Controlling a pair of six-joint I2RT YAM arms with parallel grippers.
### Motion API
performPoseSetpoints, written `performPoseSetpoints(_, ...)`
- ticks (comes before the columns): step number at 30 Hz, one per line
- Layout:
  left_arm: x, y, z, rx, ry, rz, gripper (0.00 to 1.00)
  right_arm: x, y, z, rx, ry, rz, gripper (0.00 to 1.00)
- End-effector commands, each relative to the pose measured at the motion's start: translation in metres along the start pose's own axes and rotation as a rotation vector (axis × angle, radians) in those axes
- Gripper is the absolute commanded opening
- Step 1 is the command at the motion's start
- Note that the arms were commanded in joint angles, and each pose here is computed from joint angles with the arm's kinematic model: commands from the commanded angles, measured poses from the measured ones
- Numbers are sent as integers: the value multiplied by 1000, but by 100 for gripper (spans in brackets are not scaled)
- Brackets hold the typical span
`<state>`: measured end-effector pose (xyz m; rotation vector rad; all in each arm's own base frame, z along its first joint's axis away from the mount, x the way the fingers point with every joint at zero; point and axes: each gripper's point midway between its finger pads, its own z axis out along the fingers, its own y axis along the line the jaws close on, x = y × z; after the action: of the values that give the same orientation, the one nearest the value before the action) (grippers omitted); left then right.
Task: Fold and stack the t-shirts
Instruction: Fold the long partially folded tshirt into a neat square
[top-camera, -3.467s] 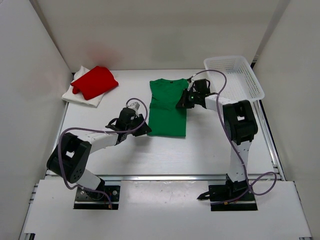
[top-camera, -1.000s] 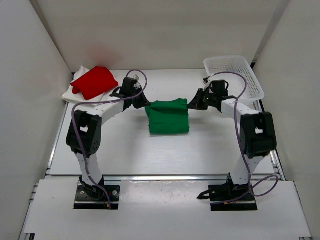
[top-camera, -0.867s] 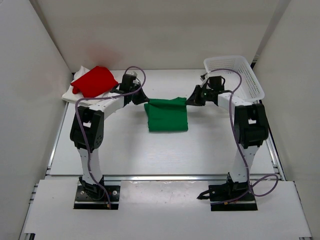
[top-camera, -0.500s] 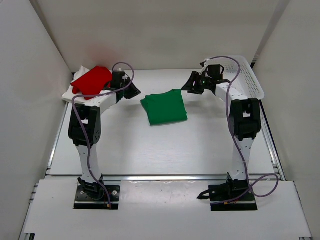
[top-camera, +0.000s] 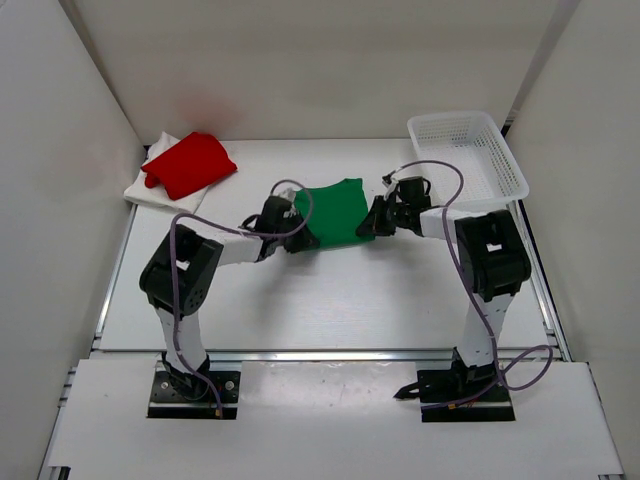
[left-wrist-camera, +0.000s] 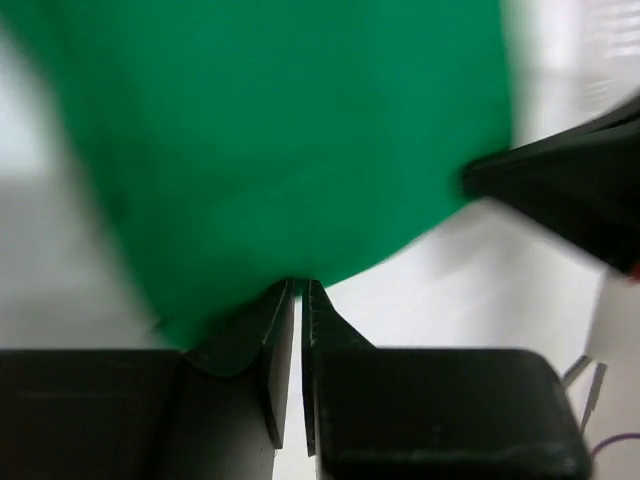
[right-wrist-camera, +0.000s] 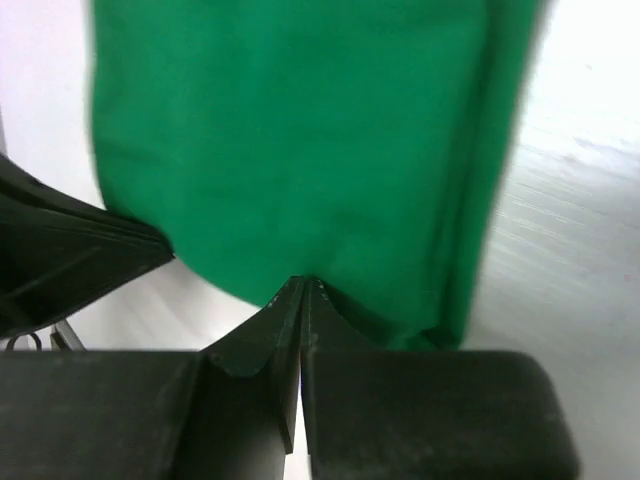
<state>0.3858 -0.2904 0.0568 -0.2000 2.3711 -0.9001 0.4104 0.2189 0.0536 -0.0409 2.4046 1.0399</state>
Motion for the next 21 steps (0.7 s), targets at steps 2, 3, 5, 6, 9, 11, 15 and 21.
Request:
performPoseSetpoints(2,10,31,-8,0,-29,-103,18,5,-18,10,-38,-17,34,0)
performPoseSetpoints(3,14,31,-11,5,-22,-91,18,4,-17,6,-42,-33,28,0)
performPoseSetpoints(5,16,32,-19,23,-25,-102,19,8,-14,2,-30,-45,14,0)
performPoseSetpoints(6,17,23,-28,71,-31,-98,20,8,-9,-1,-41,-48,9,0)
performPoseSetpoints(9,11,9,-47,123,-70,-86,21,-2,6,-11,-61,-78,-19,4)
performPoseSetpoints(11,-4,0,-63,140,-128,-64,23,-10,25,-21,-80,-98,-61,12)
performPoseSetpoints(15,-28,13,-77,91,-208,-63,37,-16,49,-37,-94,-133,-117,39)
performPoseSetpoints(21,-58,41,-57,48,-224,-58,78,16,49,-49,-85,-143,-134,50)
